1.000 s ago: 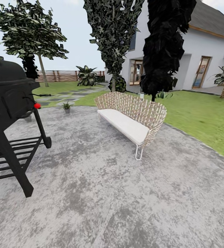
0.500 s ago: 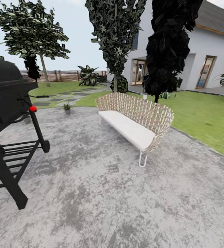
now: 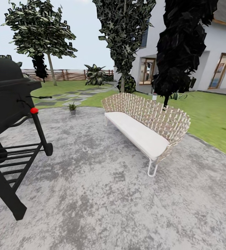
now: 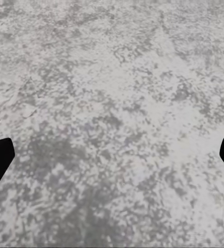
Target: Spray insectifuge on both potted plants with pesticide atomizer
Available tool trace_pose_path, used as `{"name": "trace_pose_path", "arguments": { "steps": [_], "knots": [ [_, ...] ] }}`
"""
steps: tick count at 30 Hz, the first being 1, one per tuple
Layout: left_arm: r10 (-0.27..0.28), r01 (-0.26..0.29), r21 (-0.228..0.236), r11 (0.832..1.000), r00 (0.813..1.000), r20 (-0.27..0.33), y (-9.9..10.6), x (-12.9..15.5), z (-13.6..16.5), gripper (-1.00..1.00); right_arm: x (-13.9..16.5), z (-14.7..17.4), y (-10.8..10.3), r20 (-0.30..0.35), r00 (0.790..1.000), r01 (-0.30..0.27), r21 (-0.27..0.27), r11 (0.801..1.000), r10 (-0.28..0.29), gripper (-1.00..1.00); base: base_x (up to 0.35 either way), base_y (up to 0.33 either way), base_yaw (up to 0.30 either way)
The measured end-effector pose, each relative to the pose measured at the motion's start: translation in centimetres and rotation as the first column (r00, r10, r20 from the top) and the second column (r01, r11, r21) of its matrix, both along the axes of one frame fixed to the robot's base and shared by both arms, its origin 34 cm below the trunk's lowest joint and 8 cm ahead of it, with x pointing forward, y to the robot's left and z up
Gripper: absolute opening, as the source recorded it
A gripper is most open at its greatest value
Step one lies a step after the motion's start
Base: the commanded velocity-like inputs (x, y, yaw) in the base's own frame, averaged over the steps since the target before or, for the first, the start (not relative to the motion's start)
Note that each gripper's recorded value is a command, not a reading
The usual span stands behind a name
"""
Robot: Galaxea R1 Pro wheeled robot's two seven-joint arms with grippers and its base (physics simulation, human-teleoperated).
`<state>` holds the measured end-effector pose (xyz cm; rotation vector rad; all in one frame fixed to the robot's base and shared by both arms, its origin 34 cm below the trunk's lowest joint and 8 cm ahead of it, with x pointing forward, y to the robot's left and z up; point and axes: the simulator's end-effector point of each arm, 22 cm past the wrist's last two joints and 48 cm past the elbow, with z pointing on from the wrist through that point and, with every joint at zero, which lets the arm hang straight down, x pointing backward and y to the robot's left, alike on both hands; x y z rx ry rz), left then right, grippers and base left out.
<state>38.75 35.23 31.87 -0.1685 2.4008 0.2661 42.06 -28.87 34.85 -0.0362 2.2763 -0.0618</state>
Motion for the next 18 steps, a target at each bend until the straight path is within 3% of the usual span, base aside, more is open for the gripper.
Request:
{"name": "trace_pose_path", "arguments": {
  "steps": [5,11,18],
  "knots": [
    [-0.002,0.002,0.000,1.000,1.000,-0.007,-0.03,-0.21,-0.18,1.00,-0.18,-0.19,0.00,-0.006,1.000,0.000,0.000,1.000,0.000,1.00,0.309,0.000,0.170],
    [-0.008,0.008,-0.001,1.000,1.000,-0.014,-0.31,-0.37,-0.41,1.00,-0.32,-0.38,-0.02,-0.012,1.000,0.001,-0.001,1.000,-0.001,1.00,0.082,0.000,0.165],
    [-0.001,0.001,0.000,1.000,1.000,-0.015,-0.07,-0.44,-0.41,1.00,-0.14,-0.13,-0.30,0.002,1.000,-0.008,-0.005,1.000,0.008,1.00,0.278,0.000,0.035]
  ]
}}
